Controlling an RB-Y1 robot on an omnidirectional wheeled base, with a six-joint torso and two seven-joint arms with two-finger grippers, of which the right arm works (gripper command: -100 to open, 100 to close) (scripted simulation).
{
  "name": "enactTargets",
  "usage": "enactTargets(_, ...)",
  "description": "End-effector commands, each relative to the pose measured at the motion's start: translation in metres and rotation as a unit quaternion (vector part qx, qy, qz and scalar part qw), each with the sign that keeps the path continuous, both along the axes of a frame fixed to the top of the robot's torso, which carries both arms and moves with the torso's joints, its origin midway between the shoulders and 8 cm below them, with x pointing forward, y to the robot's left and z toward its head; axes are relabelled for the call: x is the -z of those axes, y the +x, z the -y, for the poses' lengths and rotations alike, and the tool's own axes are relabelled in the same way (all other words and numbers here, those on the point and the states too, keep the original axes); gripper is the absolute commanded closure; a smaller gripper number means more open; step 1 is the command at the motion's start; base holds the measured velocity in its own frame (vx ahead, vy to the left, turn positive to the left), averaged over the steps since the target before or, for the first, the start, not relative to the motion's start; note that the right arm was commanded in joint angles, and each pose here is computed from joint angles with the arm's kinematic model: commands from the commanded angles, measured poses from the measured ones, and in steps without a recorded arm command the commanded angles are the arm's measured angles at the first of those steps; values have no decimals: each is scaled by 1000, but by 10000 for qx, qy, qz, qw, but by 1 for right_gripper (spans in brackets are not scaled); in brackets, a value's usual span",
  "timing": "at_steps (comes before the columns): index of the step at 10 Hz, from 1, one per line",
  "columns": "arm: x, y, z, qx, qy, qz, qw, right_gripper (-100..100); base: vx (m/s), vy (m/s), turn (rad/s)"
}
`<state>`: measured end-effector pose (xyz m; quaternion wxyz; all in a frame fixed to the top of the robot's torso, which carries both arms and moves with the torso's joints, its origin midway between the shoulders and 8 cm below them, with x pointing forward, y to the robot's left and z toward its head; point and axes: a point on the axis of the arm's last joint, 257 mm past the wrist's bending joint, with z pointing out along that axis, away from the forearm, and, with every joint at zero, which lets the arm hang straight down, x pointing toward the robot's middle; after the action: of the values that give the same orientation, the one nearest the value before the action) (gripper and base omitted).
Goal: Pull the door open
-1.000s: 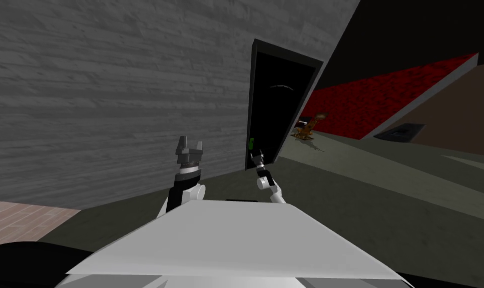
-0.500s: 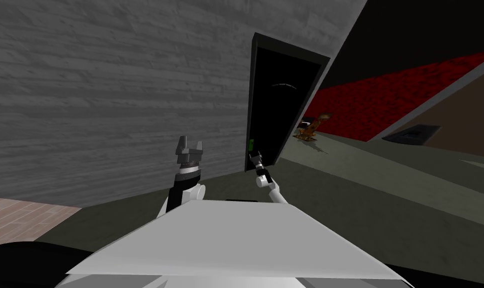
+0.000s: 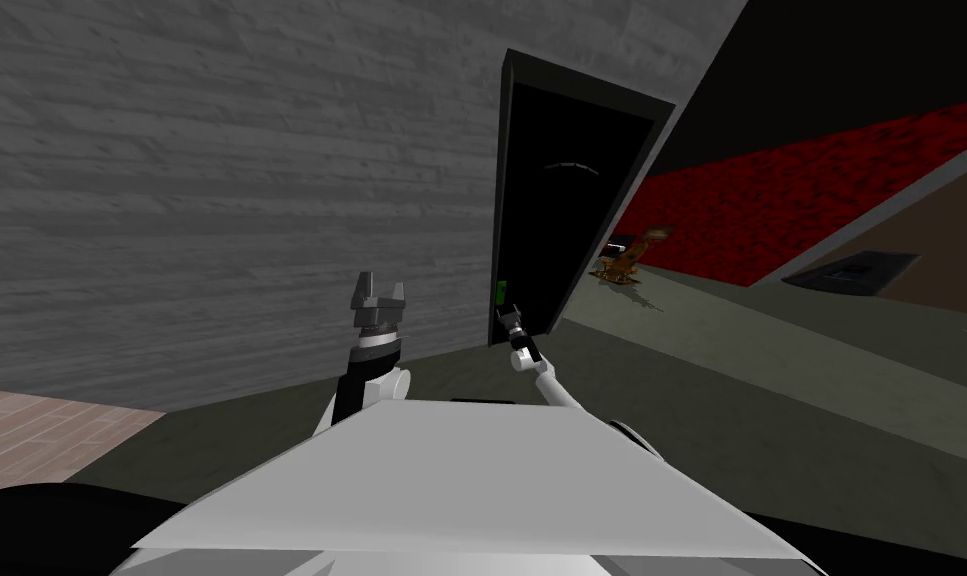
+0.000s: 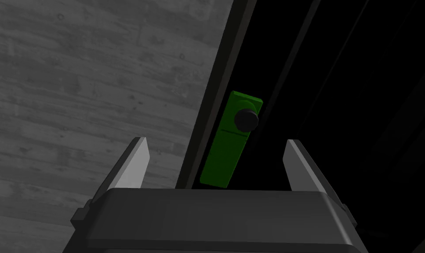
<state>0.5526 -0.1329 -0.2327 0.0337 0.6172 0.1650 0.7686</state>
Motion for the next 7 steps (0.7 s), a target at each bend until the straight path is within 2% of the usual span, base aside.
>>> enactTargets(1, 9, 5, -1, -46, 173, -159, 9997, -100, 90, -65, 37)
enactTargets(7, 35, 22, 5, -111, 696, -644, 9954, -100, 79, -54, 34)
